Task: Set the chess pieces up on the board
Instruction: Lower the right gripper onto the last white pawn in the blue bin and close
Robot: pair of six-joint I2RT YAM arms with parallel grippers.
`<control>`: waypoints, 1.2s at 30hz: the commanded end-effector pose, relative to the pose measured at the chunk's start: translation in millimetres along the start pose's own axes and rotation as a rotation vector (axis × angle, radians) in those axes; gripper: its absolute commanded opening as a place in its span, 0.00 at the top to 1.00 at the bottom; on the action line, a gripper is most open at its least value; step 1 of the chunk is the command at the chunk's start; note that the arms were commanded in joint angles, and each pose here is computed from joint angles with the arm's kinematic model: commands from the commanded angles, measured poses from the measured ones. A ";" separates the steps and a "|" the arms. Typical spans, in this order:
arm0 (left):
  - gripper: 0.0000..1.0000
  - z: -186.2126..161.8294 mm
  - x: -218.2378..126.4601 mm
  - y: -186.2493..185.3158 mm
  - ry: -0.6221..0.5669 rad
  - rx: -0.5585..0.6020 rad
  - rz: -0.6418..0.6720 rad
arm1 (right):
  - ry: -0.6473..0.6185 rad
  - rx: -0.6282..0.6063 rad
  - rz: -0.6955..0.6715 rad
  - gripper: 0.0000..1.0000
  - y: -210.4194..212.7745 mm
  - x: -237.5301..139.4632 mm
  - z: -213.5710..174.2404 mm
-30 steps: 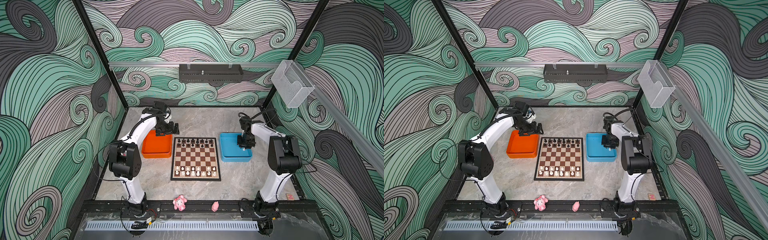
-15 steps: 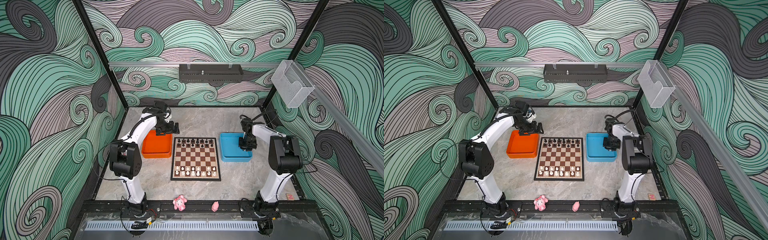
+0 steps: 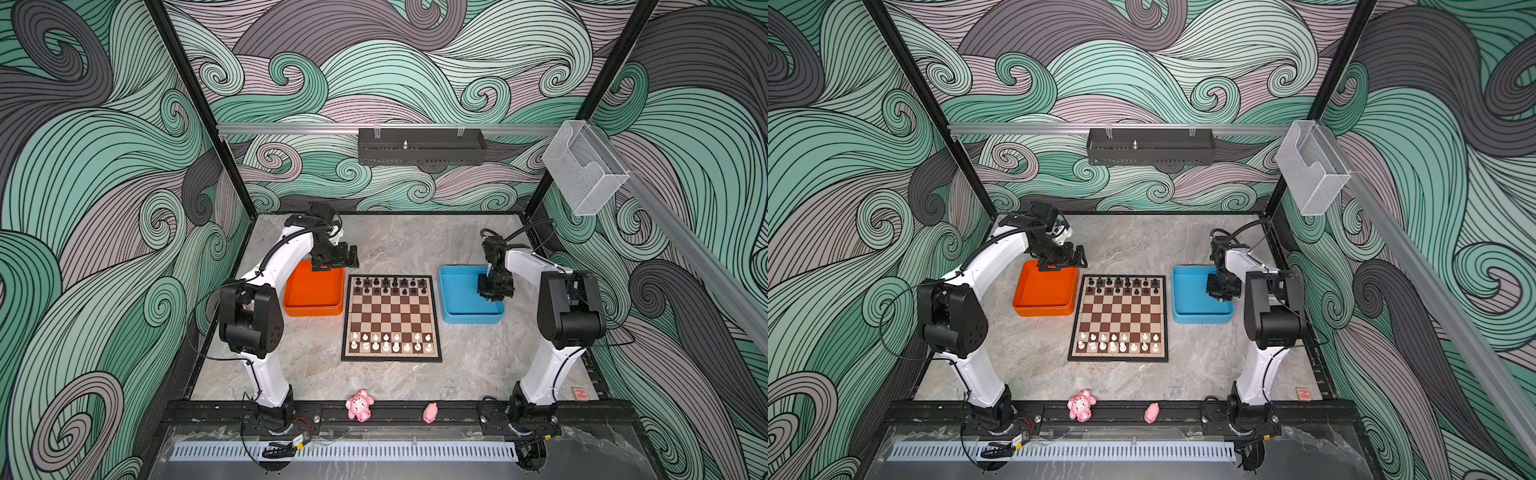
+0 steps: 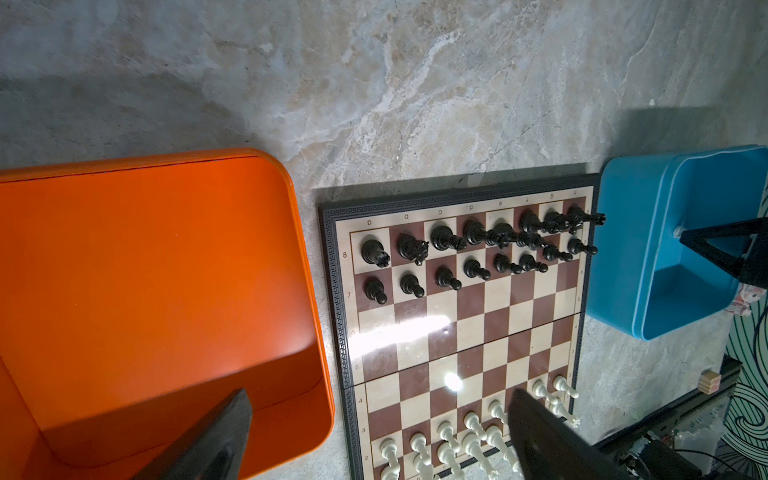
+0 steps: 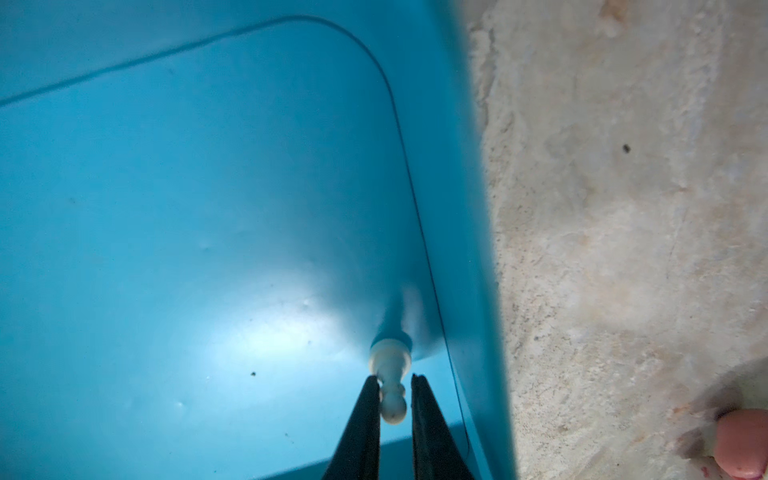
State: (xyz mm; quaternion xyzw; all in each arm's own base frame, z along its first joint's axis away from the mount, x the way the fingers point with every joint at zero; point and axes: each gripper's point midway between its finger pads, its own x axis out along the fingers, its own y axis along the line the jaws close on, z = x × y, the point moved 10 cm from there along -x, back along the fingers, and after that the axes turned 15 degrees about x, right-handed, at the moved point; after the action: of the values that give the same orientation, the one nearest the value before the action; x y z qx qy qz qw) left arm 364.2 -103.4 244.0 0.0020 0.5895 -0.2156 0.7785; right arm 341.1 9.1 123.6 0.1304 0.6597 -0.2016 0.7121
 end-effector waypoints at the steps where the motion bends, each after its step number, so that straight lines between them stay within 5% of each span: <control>1: 0.01 0.8 -2.5 1.9 0.017 -0.018 0.000 | -0.022 -0.002 0.017 0.83 -1.8 -7.1 1.8; 36: 0.01 2.3 -5.1 1.0 0.016 -0.021 -0.003 | -0.032 -0.003 0.040 0.92 -3.6 -13.7 -1.2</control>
State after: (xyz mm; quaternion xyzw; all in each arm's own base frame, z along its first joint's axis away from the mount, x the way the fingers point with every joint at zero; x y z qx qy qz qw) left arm 362.8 -103.0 243.2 0.0012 0.5946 -0.2144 0.7749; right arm 342.7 10.0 128.5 0.1332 0.6494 -0.1883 0.7246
